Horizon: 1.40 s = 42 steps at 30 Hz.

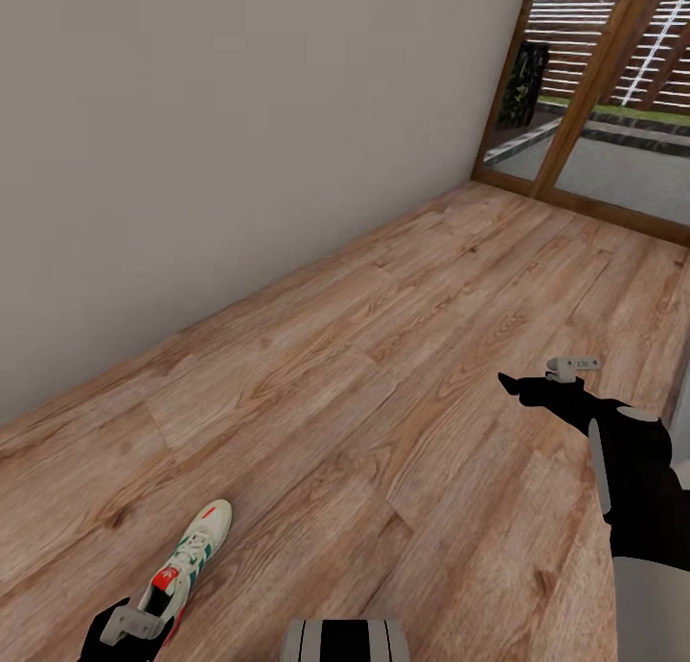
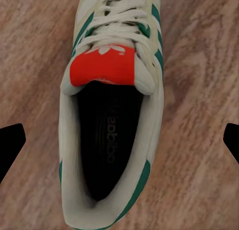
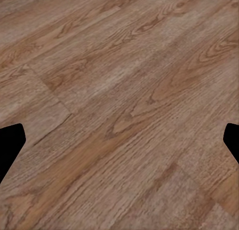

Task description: Pick up the two gym shoes and the two sandals from the corridor floor and place them onto the hallstand (shoe rack) in the corridor, making sure they are on the rack and not on the floor. Arrange them so the two gym shoes are next to each other and the two sandals are next to each other.

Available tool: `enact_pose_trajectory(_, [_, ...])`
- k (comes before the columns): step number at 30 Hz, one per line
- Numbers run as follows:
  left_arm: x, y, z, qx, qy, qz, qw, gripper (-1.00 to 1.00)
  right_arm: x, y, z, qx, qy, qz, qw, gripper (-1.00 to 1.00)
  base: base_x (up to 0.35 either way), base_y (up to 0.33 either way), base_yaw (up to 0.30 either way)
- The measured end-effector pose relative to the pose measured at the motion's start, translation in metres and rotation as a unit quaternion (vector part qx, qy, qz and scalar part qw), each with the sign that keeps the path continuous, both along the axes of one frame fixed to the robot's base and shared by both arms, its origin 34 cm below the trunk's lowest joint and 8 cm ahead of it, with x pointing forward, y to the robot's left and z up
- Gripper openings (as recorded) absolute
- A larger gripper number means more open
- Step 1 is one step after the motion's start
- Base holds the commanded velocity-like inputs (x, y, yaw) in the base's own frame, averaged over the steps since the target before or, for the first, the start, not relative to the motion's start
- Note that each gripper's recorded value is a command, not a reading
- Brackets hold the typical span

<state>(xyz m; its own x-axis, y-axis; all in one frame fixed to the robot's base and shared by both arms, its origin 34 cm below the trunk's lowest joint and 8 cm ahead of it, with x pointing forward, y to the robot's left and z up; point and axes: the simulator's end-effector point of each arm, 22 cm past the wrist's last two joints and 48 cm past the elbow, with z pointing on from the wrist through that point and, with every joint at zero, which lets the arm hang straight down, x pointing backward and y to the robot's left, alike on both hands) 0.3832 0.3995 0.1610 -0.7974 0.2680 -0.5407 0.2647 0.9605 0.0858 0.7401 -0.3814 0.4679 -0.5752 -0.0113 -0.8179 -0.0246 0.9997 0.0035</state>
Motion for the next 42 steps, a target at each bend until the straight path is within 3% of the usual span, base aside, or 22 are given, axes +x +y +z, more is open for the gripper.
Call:
enact_pose_trajectory(21, [0.002,-0.002,0.001,-0.001,-0.002,-0.004,1.0,1.0,0.0,0.0,0.0,0.0,0.0,0.0,1.0,1.0,0.001,0.0,0.0])
enact_pose_trajectory(32, [0.027,0.004,0.01,0.01,-0.028,-0.013,0.9995,1.0,-0.001,0.0,-0.012,0.0,0.009,0.0,1.0,1.0,0.0,0.0,0.0])
enact_pose_trajectory(42, [0.025,0.006,0.007,0.012,-0.025,-0.015,0.9995,1.0,-0.002,0.0,-0.023,0.0,0.017,0.0,0.9999,1.0,0.0,0.0,0.0])
